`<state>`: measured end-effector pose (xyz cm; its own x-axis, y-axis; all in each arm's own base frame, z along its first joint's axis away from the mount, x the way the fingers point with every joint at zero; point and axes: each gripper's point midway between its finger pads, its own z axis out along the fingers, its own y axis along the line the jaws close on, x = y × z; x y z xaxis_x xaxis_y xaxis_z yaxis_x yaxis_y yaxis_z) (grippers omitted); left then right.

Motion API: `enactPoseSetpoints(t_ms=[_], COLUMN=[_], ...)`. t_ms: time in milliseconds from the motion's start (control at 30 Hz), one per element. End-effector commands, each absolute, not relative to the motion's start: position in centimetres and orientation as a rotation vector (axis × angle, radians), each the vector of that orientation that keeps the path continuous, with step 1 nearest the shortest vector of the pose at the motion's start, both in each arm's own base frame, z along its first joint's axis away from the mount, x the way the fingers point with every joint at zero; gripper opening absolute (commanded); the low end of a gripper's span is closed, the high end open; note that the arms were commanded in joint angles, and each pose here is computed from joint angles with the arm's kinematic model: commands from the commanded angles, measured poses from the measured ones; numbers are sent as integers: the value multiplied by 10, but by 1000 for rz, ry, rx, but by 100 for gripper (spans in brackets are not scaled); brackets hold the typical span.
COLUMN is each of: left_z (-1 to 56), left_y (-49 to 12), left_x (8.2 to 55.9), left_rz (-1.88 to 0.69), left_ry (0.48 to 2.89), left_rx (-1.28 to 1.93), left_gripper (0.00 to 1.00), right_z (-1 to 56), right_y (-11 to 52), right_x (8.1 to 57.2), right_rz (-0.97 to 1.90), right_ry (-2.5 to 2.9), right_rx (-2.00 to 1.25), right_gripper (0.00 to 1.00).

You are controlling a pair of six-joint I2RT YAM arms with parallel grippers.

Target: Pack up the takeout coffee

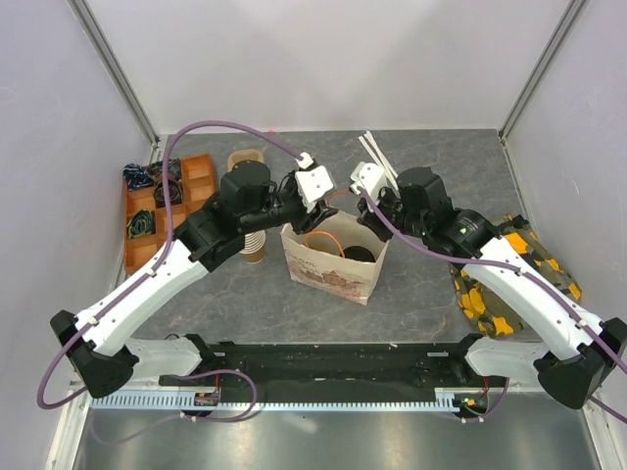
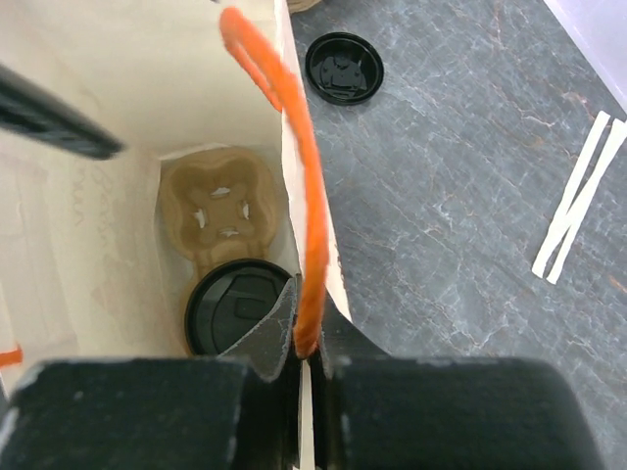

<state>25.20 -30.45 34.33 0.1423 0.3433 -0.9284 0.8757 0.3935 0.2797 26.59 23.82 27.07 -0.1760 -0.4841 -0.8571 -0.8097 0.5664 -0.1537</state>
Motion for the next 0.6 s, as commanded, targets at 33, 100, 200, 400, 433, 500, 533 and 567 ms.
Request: enactPoseSetpoints(t_ms=[33, 100, 200, 400, 433, 500, 533, 567], left_z=[378, 383, 388, 397, 398, 400, 403, 405], left_y=[-308, -305, -301, -293, -292, -288, -287, -285], left_x=[244, 248, 255, 263, 264, 268, 270, 272], left_rz=[-646, -641, -645, -649, -643, -627, -621, -619], left_ry=[1410, 1418, 1448, 1460, 1459, 1457, 1455, 1455], left_rx=[1111, 1092, 1059, 1014, 1012, 1003, 996, 986], left_gripper=[50, 50, 50, 50, 50, 50, 50, 50], right_z=[292, 292, 294, 309, 311, 318, 322, 329], right_y=[241, 242, 242, 244, 244, 244, 244, 244], right_x=[275, 275, 277, 281, 281, 281, 280, 280], right_rz=[434, 441, 442, 454, 454, 458, 460, 462], right_ry=[1783, 1782, 1780, 1756, 1753, 1742, 1735, 1725], right_rx=[-1046, -1048, -1044, -1029, -1024, -1014, -1008, -998], right_gripper=[11, 15, 22, 41, 48, 55, 64, 68])
